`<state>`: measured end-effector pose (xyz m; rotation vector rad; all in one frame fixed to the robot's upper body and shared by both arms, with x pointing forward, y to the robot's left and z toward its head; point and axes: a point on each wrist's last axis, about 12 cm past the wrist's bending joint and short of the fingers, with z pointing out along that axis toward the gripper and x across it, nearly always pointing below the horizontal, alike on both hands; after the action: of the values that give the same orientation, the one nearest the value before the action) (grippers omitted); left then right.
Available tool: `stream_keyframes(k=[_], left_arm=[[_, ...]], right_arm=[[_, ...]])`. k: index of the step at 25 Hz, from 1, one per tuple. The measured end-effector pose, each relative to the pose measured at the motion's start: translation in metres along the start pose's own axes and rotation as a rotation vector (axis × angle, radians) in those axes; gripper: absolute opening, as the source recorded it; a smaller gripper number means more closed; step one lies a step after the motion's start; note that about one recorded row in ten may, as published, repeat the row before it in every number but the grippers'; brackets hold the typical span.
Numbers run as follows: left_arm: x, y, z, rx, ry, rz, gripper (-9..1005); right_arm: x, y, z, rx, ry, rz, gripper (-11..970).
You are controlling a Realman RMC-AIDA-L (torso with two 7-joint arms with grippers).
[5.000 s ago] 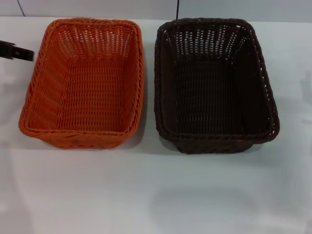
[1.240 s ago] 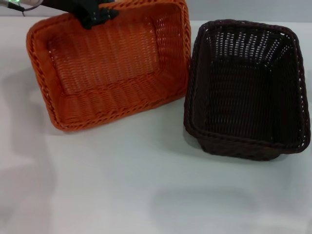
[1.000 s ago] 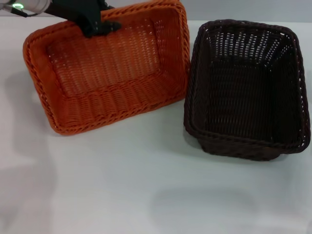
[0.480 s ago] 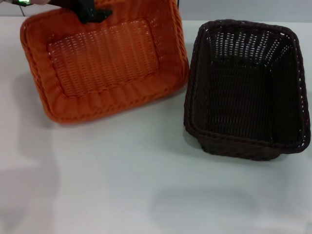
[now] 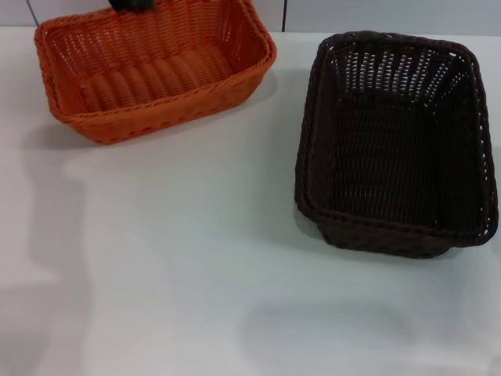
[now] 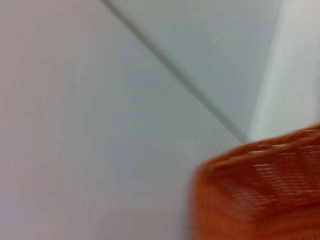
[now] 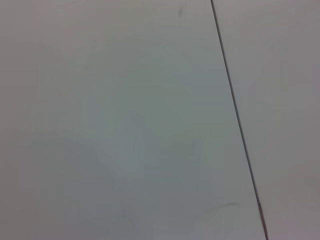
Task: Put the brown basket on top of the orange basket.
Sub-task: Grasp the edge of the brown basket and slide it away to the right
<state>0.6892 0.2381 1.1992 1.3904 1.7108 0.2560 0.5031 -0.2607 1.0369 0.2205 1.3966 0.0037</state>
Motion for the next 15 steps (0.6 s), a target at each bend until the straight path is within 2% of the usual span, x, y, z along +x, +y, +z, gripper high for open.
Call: stream_keyframes(k=[1, 2, 3, 5, 6, 7, 8, 9, 10, 11, 13, 15], left_arm=[[0.005, 0.010, -0.013, -0.124, -0.012, -0.017, 694], [0.010, 0.012, -0.019, -0.187, -0.020, -0.029, 695], [0.010, 0.012, -0.019, -0.187, -0.020, -0.029, 695], [0.021, 0.016, -0.039, -0.410, -0.066, -0.080, 695], [0.021, 0.016, -0.039, -0.410, -0.066, -0.080, 695], [0.027, 0.017, -0.055, -0.629, -0.081, -0.113, 696], [0.031, 0.016, -0.061, -0.728, -0.066, -0.120, 696], [0.031, 0.016, -0.061, -0.728, -0.066, -0.120, 696], [0.035, 0.016, -0.068, -0.868, -0.041, -0.120, 696], [0.041, 0.011, -0.077, -1.076, 0.016, -0.068, 696], [0.042, 0.007, -0.078, -1.131, 0.025, -0.038, 697], [0.041, -0.004, -0.081, -1.203, 0.003, -0.004, 697]], right_arm=[[0.000, 0.000, 0.000, -0.001, 0.000, 0.001, 800], [0.000, 0.000, 0.001, 0.000, -0.001, 0.001, 800], [0.000, 0.001, 0.001, -0.001, -0.002, 0.002, 800], [-0.001, 0.001, 0.001, -0.001, -0.002, 0.003, 800], [-0.001, 0.001, 0.002, 0.001, -0.003, 0.004, 800], [-0.001, 0.002, 0.003, -0.001, -0.005, 0.005, 800], [-0.001, 0.002, 0.003, -0.001, -0.005, 0.005, 800], [-0.002, 0.003, 0.004, -0.005, -0.008, 0.006, 800], [-0.002, 0.005, 0.006, -0.011, -0.011, 0.007, 800], [-0.003, 0.007, 0.009, -0.021, -0.015, 0.008, 800], [-0.003, 0.008, 0.009, -0.025, -0.015, 0.006, 800], [-0.003, 0.008, 0.010, -0.028, -0.016, 0.003, 800]])
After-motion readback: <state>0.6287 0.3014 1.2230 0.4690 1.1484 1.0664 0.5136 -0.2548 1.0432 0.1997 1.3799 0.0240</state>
